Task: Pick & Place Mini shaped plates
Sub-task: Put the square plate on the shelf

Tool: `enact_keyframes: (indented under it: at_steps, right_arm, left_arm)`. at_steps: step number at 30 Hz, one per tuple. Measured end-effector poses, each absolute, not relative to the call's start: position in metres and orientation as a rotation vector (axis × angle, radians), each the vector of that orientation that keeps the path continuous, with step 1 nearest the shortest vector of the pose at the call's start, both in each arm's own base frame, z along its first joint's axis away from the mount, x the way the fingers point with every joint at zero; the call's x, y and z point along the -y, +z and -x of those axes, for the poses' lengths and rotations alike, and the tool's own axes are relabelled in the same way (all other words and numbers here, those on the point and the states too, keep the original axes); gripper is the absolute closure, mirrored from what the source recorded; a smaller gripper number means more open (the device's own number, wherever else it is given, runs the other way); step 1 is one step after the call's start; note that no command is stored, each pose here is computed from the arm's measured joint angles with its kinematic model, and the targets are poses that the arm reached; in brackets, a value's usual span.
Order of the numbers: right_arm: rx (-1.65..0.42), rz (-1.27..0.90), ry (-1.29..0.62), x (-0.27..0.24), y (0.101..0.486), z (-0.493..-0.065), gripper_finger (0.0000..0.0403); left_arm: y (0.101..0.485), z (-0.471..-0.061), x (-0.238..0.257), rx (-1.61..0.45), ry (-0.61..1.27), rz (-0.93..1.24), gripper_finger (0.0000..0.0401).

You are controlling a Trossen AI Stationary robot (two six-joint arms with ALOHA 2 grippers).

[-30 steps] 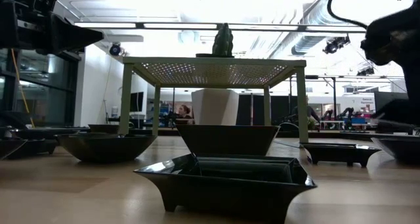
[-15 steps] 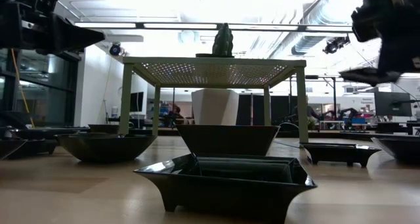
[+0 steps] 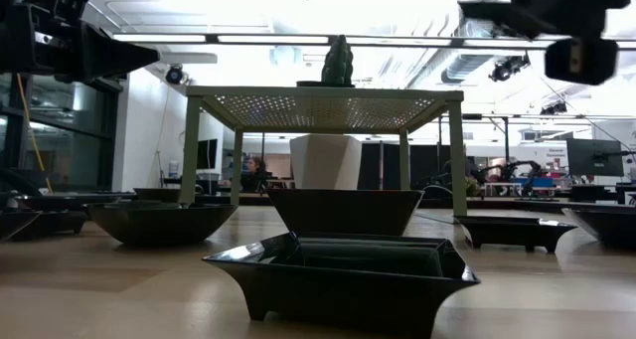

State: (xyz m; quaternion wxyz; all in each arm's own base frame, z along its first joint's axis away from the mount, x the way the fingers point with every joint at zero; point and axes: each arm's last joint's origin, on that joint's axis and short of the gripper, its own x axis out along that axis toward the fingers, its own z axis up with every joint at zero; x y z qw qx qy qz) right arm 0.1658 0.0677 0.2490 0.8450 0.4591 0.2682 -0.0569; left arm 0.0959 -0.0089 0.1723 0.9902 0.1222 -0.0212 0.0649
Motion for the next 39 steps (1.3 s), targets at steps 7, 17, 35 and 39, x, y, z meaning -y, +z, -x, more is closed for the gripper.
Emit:
enact_keyframes:
  at_steps: [7, 17, 35, 39]
  right_arm:
    - [-0.407, -0.882, -0.107, -0.071, 0.256, -0.179, 0.0403]
    - [-0.295, -0.768, -0.114, -0.081, 0.251, -0.209, 0.0403]
    - [-0.312, -0.250, -0.453, -0.081, 0.321, -0.280, 0.0403]
    - [-0.314, -0.133, -0.532, -0.077, 0.331, -0.307, 0.0403]
  left_arm:
    - [0.172, -0.096, 0.009, 0.042, 0.133, -0.245, 0.0401]
    - [0.173, -0.096, 0.009, 0.055, 0.134, -0.209, 0.0401]
    - [0.203, -0.089, 0.005, 0.272, 0.227, 0.080, 0.0332]
    - [0.203, -0.089, 0.003, 0.272, 0.273, 0.095, 0.0262]
